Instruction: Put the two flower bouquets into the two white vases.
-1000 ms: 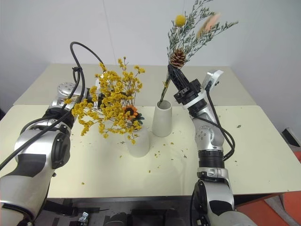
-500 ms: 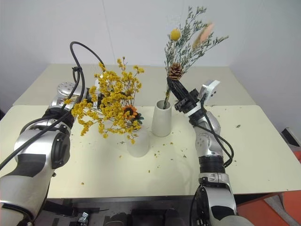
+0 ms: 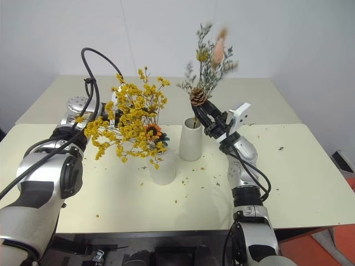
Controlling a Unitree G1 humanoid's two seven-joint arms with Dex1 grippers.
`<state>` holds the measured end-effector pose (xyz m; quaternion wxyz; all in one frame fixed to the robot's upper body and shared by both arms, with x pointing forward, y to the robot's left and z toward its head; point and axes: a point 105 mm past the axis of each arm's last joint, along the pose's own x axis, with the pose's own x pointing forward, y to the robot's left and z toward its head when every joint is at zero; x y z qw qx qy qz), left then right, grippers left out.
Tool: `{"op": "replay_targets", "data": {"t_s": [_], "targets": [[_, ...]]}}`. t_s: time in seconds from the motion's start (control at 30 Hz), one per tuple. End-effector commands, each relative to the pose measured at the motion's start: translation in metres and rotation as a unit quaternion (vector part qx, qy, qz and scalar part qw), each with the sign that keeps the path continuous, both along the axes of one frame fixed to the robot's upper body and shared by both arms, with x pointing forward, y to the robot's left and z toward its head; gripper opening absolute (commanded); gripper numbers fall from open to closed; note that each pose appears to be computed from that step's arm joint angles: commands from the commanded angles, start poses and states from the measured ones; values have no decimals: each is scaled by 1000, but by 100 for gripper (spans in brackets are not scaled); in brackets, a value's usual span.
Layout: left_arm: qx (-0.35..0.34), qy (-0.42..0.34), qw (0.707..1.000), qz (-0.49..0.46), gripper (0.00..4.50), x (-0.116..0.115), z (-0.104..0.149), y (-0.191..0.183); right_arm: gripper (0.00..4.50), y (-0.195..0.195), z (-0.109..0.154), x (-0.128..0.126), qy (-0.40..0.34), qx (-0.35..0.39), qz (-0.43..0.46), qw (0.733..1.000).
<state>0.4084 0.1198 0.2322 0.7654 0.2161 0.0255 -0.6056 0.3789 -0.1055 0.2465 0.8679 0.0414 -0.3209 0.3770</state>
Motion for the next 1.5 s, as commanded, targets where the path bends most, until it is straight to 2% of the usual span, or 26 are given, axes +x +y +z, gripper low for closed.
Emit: {"op": "replay_targets", "data": {"t_s": [0.03,0.13,0.17,0.47,0.57,0.83,0.93,1.2,1.4,1.5], "targets": [[-9,-28,1000,2,450,1,14,0,325,-4,12,-7,-33,-13,-17,999],[-5,-29,1000,5,450,2,14,1,430,-8,5,-5,-17,-50,-31,998],[-6,-29,1000,7,450,2,14,1,441,-9,4,-4,-14,-64,-40,997],[-9,-30,999,10,450,3,13,0,441,-26,9,-1,12,-125,-68,990],[-4,-33,999,15,450,4,12,1,441,-28,7,-10,7,-178,-54,983],[-3,-37,999,22,450,5,15,4,441,-19,14,-22,-15,-239,-18,971],[-5,-34,999,19,450,4,14,4,441,-18,14,-21,-2,-268,-19,963],[-8,-30,999,15,450,3,15,6,441,-47,12,-15,16,-305,-59,950],[-5,-43,999,-4,450,-3,26,11,441,-74,16,-28,24,-327,-61,943],[17,-66,997,-17,450,-8,35,19,441,-97,9,-41,49,-350,-63,933]]}}
